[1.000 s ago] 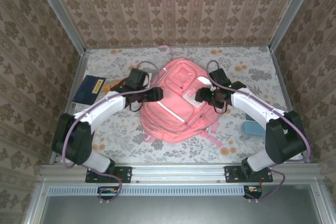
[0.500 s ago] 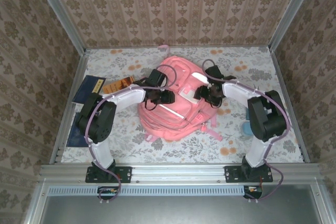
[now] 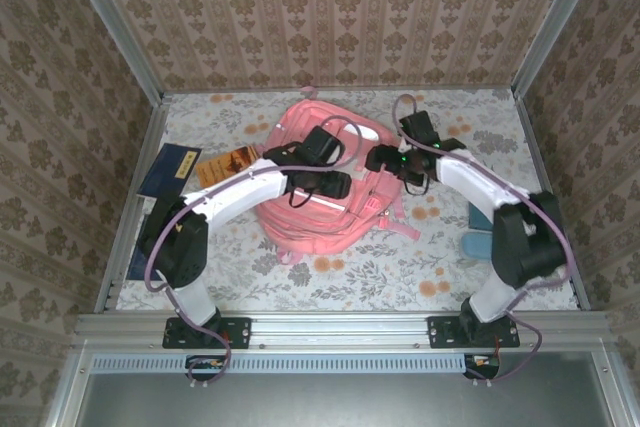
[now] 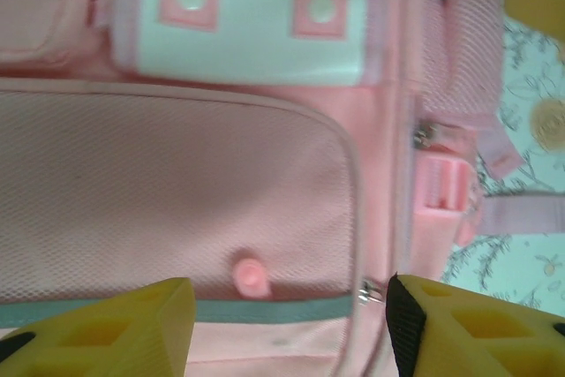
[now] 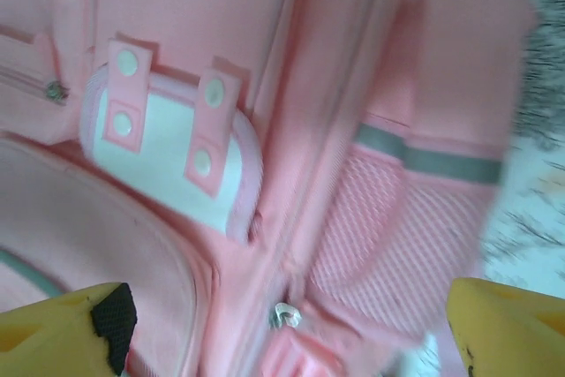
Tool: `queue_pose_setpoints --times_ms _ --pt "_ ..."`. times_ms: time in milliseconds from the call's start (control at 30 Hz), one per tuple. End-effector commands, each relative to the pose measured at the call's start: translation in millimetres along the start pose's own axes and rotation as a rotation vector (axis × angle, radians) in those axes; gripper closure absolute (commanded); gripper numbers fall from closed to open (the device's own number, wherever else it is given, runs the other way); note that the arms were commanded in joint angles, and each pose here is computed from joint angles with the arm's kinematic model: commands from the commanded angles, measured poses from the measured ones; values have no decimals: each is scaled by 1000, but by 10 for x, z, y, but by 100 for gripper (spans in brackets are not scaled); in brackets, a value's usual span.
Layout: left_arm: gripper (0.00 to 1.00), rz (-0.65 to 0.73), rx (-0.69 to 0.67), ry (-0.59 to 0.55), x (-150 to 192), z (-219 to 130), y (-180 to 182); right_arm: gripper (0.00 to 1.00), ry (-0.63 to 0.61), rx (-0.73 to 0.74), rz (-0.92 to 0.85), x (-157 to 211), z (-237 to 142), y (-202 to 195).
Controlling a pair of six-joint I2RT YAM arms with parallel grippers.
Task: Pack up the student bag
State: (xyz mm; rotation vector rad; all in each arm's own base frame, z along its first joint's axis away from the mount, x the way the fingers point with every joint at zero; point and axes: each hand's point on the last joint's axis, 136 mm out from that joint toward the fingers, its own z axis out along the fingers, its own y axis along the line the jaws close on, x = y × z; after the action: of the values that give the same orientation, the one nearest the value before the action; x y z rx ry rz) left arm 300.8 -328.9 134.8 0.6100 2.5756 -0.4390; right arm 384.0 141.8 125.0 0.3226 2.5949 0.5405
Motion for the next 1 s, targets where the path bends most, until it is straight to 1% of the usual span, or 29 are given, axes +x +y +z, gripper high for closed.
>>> queue_pose_setpoints --times_ms 0,167,367,500,700,967 --pt "40 111 -116 58 98 27 14 6 3 72 48 204 -211 -329" --pt "45 128 -154 104 68 248 -102 6 -31 107 94 386 -430 -614" --pt "53 134 -204 167 46 509 -90 8 -51 134 145 509 -466 -815" --pt "54 126 -209 198 63 629 -113 10 -43 141 154 547 -427 -855" --pt "55 103 -240 233 124 709 -86 12 -34 145 151 557 -384 -868" --pt "58 64 -277 247 148 764 -45 13 -30 141 157 567 -355 -869"
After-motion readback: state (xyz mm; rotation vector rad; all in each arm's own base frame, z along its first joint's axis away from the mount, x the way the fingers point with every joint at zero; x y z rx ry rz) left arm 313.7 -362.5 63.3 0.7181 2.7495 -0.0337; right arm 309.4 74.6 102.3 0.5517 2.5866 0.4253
